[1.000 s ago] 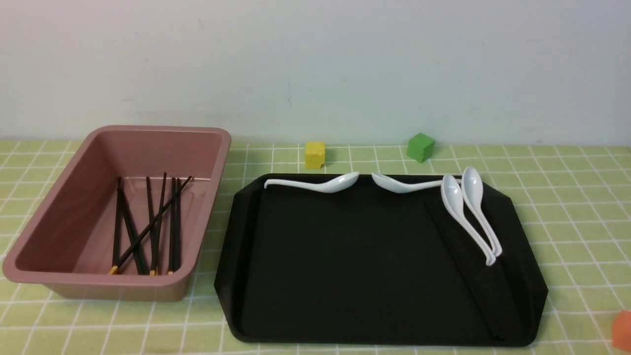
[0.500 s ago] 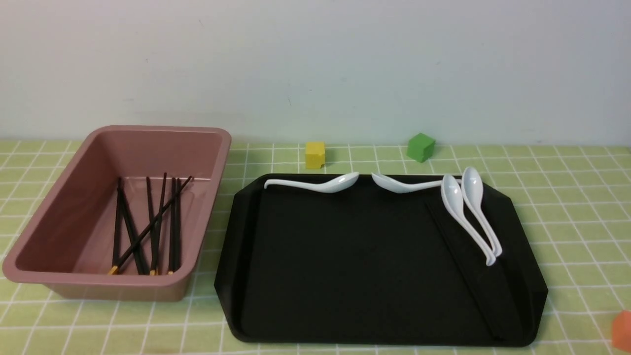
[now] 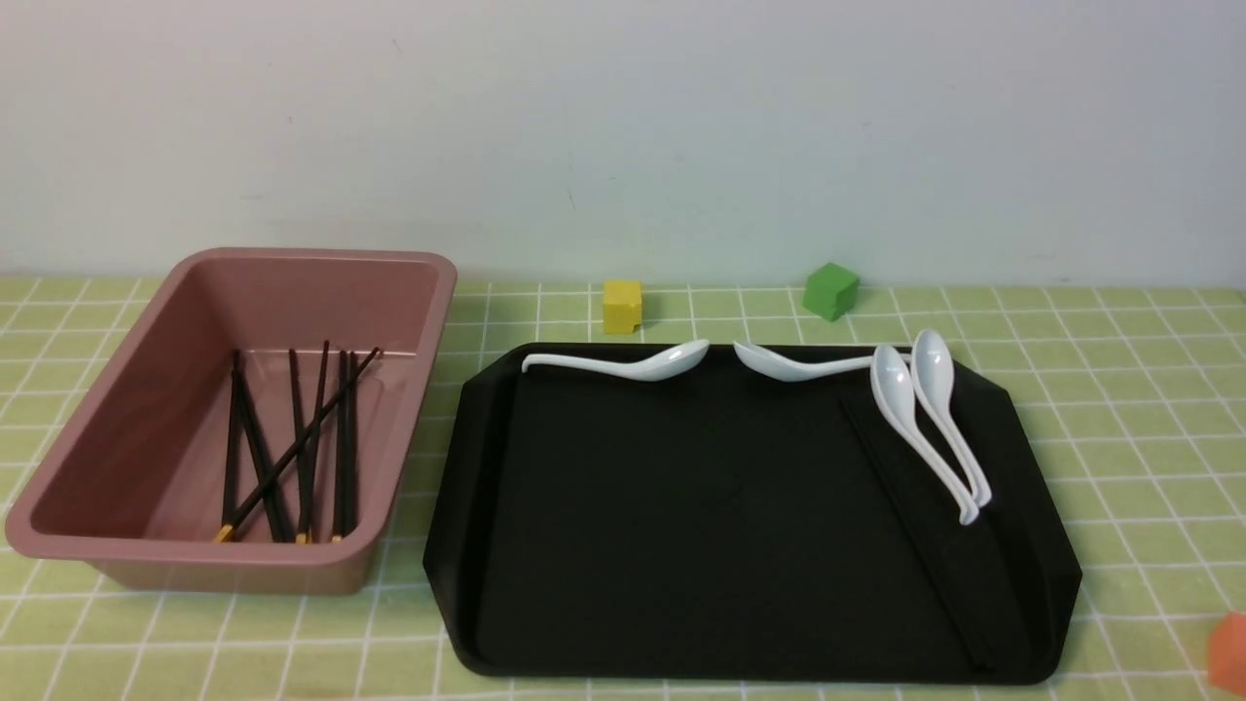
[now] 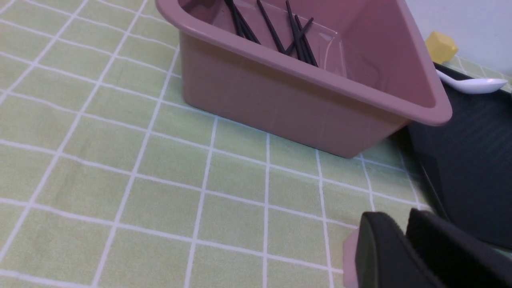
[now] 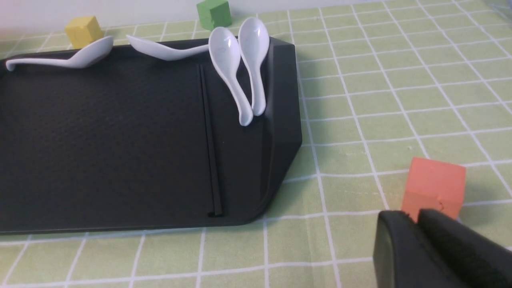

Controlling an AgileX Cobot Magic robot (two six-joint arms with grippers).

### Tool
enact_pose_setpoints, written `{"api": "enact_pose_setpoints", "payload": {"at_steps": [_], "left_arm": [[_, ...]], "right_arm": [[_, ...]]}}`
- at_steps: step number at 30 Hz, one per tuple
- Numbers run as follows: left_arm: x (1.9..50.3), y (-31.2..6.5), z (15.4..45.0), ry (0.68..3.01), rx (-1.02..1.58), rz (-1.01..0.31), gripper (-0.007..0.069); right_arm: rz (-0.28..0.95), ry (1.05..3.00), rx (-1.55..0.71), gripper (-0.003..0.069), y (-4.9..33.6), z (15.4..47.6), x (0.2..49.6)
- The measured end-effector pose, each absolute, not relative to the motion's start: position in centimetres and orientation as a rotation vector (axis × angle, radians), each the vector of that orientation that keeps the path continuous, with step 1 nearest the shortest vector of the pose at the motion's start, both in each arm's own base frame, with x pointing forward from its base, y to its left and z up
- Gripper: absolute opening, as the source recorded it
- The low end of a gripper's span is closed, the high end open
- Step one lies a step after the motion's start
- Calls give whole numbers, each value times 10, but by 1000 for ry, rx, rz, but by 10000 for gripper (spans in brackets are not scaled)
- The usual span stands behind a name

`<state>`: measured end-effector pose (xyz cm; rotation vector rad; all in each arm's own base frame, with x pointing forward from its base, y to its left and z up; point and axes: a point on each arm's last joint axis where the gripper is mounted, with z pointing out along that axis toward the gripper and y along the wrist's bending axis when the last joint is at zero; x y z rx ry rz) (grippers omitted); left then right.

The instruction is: On green tablecloth take chopsticks from black tray and put them in box.

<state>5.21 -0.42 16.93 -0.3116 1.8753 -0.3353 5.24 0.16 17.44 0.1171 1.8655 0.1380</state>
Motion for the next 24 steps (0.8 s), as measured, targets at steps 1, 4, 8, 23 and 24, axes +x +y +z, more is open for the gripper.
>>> {"api": "enact_pose_setpoints", "payload": {"at_steps": [1,4,8,23,24], "left_arm": [[52,-4,169,1875,-312,-335,111],[52,-4,169,1875,-312,-335,113],[52,-4,169,1875,-312,-335,113],[52,-4,169,1875,-312,-335,123],[52,-4,169,1875,-312,-335,123]], "right_arm": [[138,1866,117,90,2,174,52],[138,1867,117,94,2,174,52],[138,1867,117,96,2,174,52],[138,1869,117,104,2,174,52],[138,1869,117,105,2,174,52]]}}
